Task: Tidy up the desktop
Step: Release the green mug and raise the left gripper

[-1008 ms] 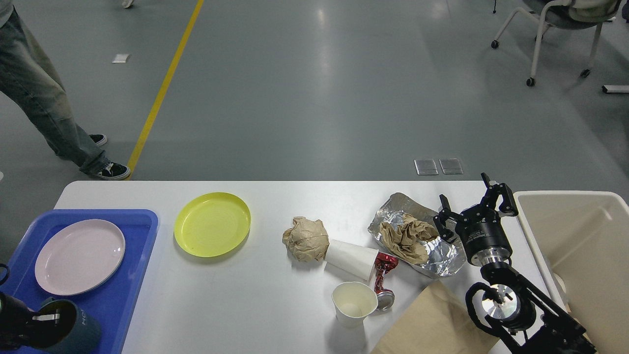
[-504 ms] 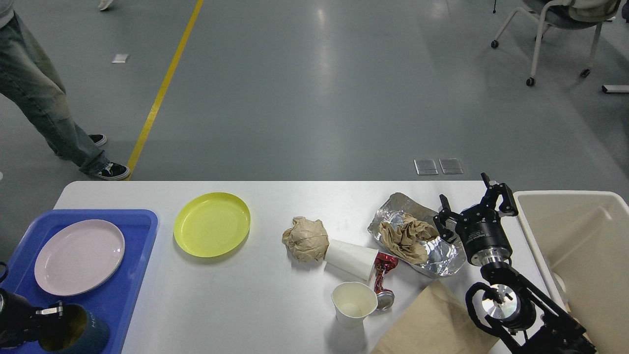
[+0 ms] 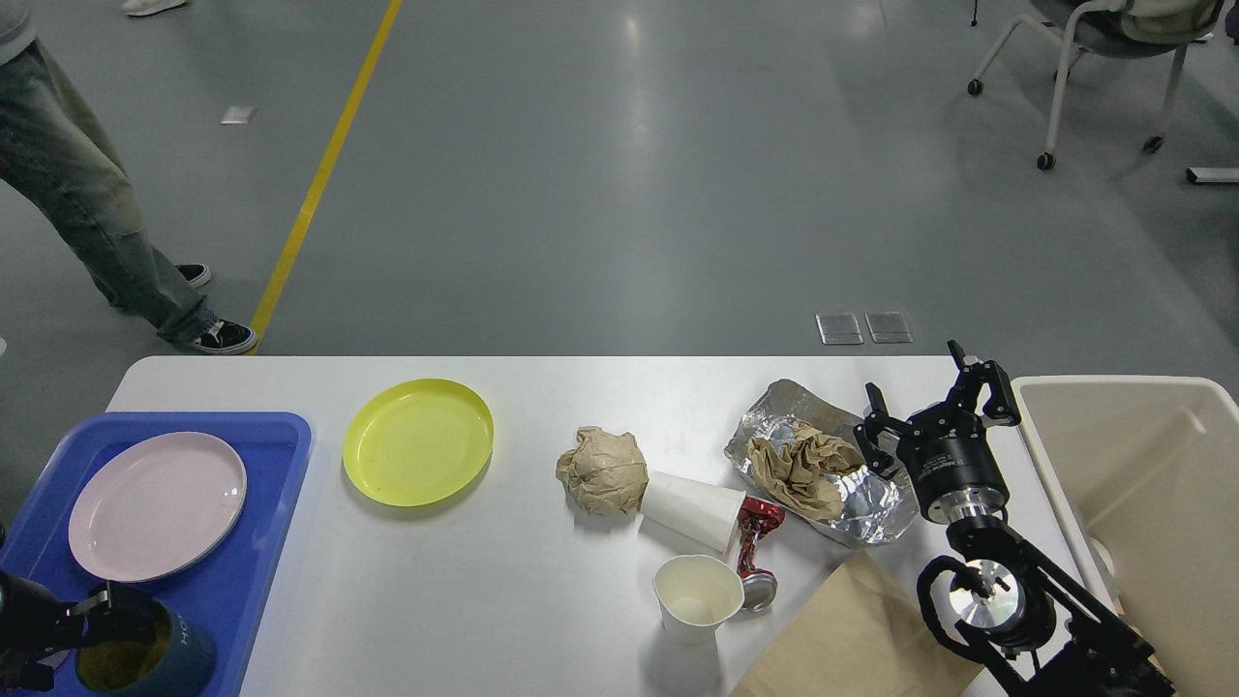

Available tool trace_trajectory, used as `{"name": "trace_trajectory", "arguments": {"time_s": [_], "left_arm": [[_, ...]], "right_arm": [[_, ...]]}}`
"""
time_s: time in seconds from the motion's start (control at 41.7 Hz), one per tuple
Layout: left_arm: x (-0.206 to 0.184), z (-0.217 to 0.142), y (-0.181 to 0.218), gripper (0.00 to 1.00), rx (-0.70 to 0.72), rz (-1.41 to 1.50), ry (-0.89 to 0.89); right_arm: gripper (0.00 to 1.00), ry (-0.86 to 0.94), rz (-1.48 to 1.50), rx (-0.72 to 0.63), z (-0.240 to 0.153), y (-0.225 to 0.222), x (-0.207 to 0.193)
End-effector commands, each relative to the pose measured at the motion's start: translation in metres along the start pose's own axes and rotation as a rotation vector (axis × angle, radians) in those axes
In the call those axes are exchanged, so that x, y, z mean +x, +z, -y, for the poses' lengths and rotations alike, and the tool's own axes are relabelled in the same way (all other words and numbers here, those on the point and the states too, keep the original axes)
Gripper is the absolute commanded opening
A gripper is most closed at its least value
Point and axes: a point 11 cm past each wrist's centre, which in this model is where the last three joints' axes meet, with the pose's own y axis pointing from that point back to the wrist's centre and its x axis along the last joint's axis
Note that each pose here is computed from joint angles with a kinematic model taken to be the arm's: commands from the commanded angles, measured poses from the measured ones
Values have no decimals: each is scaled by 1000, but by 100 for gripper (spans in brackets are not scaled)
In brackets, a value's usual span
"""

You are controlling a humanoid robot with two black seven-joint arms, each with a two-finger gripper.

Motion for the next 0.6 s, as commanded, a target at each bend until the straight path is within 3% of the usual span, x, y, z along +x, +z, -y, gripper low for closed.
{"name": "trace_trajectory", "arguments": {"time_s": [0.0,0.144,0.456,0.576], "left_arm": [[2,-2,2,96,-5,0,6],[-4,-10,14,96,-19,19,-57],[21,-90,34,96,26,29,-152],[36,-129,52,96,44,82,-94]], "right_arm": [[100,0,0,0,0,0,0],[100,0,0,0,0,0,0],[100,0,0,0,0,0,0],[100,0,0,0,0,0,0]]}}
